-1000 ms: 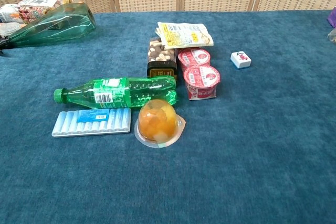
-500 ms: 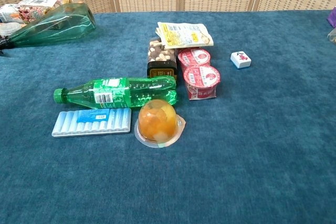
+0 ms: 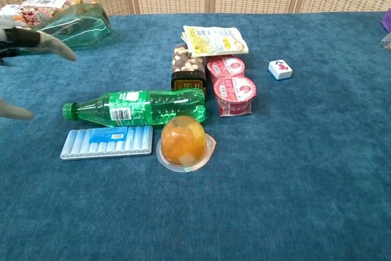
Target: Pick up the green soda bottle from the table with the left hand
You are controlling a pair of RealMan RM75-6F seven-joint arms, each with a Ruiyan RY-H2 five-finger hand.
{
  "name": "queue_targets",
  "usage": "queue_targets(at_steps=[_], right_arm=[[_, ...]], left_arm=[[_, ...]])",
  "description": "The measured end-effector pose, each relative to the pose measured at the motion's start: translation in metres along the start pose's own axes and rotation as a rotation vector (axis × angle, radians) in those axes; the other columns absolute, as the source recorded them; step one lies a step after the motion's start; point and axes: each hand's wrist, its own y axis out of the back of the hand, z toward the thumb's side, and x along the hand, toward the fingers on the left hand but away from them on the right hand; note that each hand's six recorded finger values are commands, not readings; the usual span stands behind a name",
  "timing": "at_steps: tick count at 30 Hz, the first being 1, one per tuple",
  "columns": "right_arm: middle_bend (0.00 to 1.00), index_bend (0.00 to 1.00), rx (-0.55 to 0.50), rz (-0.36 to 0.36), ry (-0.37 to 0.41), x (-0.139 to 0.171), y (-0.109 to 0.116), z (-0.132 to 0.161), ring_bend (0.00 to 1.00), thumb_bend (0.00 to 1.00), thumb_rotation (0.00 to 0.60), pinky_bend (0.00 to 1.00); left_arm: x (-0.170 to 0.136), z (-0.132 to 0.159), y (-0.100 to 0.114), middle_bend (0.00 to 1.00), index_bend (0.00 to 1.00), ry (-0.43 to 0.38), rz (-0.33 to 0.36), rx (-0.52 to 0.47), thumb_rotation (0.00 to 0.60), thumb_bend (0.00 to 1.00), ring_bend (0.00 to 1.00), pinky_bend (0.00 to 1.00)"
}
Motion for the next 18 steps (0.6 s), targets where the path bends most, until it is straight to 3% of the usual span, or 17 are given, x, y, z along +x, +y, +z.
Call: queue_targets(at_steps=[18], right_arm=[[0.25,0.19,-0.012,-0.002,-0.044,0.008,0.003,-0.013,0.03,0.2,0.464,0.0]], left_arm=[[0.07,0.034,-0.035,0.17,0.15,-0.026,-0.086,-0.095,0.6,0.14,0.0,0.0]])
